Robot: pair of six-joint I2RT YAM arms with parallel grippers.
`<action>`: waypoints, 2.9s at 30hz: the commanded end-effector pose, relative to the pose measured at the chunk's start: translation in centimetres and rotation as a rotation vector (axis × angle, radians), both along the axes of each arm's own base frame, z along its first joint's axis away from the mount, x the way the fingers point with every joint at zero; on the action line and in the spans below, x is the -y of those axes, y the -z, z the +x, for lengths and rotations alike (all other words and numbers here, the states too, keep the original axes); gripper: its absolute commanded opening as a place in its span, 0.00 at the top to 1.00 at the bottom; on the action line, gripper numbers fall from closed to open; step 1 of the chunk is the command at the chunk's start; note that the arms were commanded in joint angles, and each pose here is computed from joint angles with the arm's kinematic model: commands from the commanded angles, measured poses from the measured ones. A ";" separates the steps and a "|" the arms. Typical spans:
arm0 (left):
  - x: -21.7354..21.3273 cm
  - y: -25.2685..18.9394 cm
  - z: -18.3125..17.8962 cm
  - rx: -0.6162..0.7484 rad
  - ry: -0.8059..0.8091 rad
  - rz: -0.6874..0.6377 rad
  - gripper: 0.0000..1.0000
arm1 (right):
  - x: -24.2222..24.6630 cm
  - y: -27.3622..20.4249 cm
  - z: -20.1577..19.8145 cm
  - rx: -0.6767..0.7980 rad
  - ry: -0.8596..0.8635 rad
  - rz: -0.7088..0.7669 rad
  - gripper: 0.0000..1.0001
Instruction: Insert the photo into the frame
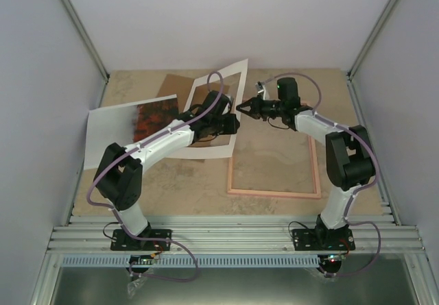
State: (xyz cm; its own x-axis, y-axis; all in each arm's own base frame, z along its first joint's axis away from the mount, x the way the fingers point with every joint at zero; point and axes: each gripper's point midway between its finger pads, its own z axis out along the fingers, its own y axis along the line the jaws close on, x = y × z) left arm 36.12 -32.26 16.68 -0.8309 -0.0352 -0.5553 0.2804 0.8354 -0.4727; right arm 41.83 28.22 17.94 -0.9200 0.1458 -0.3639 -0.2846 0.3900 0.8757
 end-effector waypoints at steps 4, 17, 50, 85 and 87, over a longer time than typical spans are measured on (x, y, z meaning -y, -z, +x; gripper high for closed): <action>-1.0 -2.6 0.5 0.088 0.013 0.015 0.33 | 0.7 -0.2 0.2 0.021 -0.034 0.025 0.99; -12.8 -7.3 2.3 0.275 0.085 0.133 0.01 | 9.6 0.9 -5.7 0.061 -0.131 -0.096 1.00; -11.4 2.8 6.6 0.048 0.102 -0.046 0.06 | 27.5 9.7 -8.3 -0.068 -0.040 -0.468 0.99; -11.8 4.0 6.1 0.021 0.094 -0.025 0.07 | 26.8 11.4 -7.0 -0.150 -0.003 -0.343 0.78; -11.8 3.8 6.3 0.025 0.092 -0.022 0.07 | 27.2 11.0 -6.8 -0.130 0.003 -0.381 0.65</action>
State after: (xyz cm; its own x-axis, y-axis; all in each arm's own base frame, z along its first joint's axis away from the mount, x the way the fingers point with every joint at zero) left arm 41.46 -20.55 12.25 -0.8305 0.0310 -0.5562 0.3616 0.7896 -0.4959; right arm 34.31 1.46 5.42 -0.9793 0.0282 -0.2005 -0.1310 0.6669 0.7336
